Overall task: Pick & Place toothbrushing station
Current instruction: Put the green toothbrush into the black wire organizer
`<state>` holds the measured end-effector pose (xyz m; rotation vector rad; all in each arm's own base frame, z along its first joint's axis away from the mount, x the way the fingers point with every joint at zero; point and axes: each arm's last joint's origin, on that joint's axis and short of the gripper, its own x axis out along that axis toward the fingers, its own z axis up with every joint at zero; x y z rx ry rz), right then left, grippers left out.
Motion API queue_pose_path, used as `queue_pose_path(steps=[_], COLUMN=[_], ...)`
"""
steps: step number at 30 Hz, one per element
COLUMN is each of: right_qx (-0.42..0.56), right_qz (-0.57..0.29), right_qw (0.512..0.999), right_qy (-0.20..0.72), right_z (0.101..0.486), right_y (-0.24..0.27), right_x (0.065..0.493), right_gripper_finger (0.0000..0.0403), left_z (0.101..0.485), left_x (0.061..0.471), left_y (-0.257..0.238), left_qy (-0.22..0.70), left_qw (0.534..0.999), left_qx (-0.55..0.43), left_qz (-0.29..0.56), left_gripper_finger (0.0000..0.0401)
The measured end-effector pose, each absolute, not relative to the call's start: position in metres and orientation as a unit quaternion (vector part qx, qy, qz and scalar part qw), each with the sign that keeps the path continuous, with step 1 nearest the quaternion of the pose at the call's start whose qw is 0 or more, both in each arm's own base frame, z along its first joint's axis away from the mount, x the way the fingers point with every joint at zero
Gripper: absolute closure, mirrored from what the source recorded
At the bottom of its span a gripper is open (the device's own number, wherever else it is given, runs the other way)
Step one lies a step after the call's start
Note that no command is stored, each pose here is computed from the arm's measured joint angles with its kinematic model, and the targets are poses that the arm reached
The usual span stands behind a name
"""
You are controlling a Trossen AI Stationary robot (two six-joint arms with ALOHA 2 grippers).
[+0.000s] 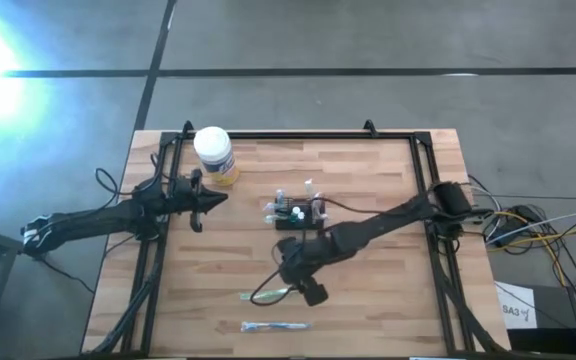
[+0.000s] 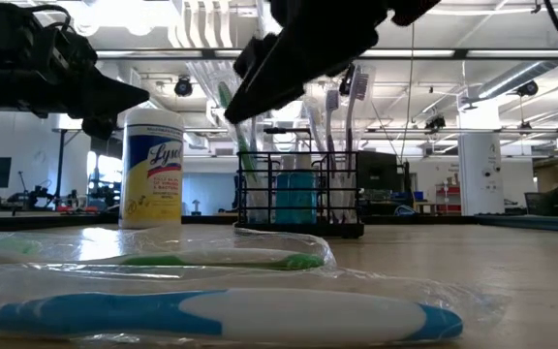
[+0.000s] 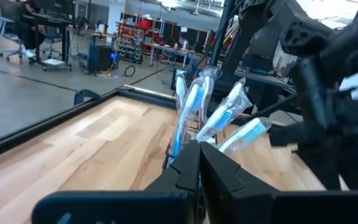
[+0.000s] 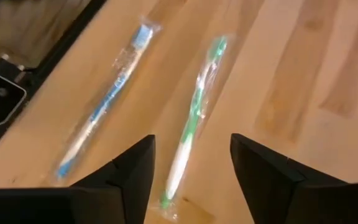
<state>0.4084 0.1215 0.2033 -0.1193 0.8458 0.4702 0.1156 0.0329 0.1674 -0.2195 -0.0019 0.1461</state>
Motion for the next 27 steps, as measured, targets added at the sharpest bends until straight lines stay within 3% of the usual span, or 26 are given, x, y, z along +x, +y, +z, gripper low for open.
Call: queue_pose_path(steps=[11, 20, 27], right_qx=[-0.043, -0.030, -0.029], right_qz=[0.254, 0.276, 0.272], right_qw=[0.833, 0.824, 0.817], right_qy=[0.490, 0.495, 0.508], right_z=[0.145, 0.138, 0.131], right_y=[0.130, 0.132, 0.129], right_x=[0.427, 0.429, 0.428], right_gripper_finger=[0.0210, 0.0216, 0.0254], left_z=[0.165, 0.165, 0.165], left_x=[0.116, 0.116, 0.116], left_y=[0.033, 0.033, 0.033], left_qy=[0.011, 0.011, 0.011], left_qw=[0.990, 0.989, 0.989], left_qx=[-0.120, -0.123, -0.124], left_qz=[0.079, 0.081, 0.082], left_gripper_finger=[0.0387, 0.0391, 0.0388])
